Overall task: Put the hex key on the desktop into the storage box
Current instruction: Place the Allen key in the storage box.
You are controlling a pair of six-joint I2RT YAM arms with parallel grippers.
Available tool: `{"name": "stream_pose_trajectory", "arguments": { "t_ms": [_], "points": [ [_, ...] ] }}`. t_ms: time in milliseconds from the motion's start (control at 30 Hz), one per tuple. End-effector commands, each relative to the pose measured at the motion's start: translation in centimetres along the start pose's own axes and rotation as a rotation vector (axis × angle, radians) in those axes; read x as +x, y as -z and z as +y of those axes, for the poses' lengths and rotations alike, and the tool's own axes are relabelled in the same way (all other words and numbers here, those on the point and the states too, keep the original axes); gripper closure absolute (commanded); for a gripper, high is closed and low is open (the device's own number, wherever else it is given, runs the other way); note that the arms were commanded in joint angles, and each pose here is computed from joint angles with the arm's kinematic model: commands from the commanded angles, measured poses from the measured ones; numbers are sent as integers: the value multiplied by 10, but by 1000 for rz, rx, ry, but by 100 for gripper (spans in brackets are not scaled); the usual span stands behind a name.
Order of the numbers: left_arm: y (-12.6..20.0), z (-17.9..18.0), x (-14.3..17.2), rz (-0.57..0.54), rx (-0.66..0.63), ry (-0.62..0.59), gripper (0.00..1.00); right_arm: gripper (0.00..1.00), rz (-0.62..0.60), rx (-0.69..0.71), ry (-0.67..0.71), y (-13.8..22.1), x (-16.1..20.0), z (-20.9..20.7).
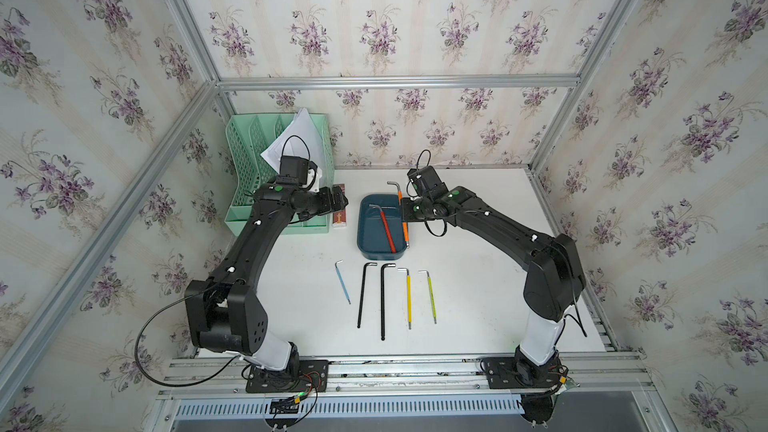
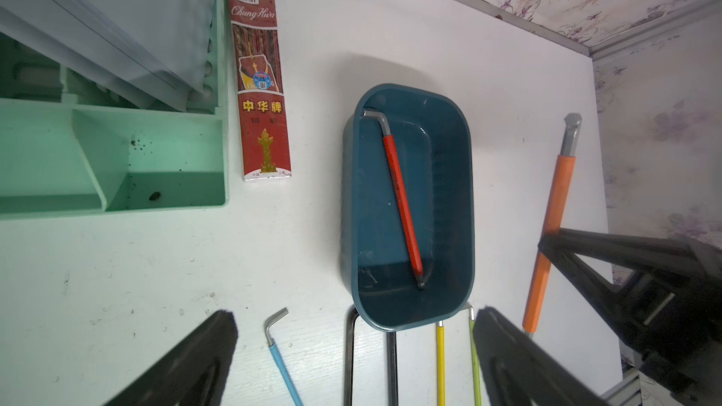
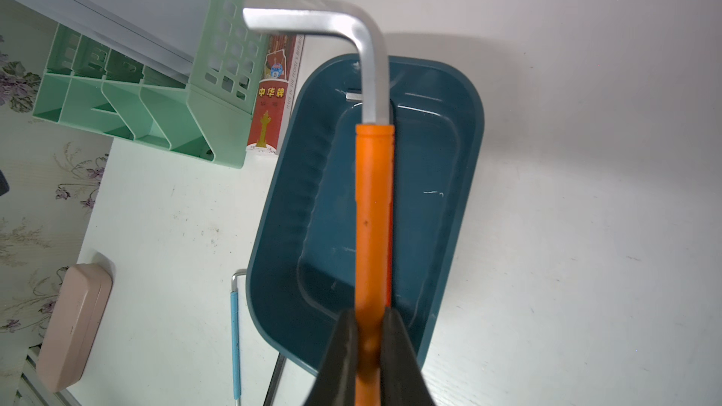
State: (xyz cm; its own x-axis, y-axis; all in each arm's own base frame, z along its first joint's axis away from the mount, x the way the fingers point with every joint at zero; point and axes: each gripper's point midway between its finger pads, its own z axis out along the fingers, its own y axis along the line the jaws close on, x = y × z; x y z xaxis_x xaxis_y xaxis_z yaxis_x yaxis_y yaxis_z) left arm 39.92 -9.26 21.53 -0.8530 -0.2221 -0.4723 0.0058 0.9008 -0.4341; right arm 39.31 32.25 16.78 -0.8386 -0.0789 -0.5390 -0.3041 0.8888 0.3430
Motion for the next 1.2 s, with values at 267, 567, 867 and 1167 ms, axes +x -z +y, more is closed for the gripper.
{"name": "stream_pose_trajectory", "arguments": {
  "t_ms": [267, 567, 867, 1167],
  "points": [
    [-21, 7, 7, 36, 13, -2, 1, 100, 68, -33, 15, -50, -3, 8],
    [-28, 1, 9, 71, 56, 7, 1, 100, 129, -12, 10, -84, 11, 0],
    [-42, -11, 14, 123, 158, 37, 1, 100, 178, -2, 14, -100, 21, -4],
    [-42, -11, 15, 124, 157, 33, 1, 64, 170, 30, 28, -89, 17, -8]
  ]
}}
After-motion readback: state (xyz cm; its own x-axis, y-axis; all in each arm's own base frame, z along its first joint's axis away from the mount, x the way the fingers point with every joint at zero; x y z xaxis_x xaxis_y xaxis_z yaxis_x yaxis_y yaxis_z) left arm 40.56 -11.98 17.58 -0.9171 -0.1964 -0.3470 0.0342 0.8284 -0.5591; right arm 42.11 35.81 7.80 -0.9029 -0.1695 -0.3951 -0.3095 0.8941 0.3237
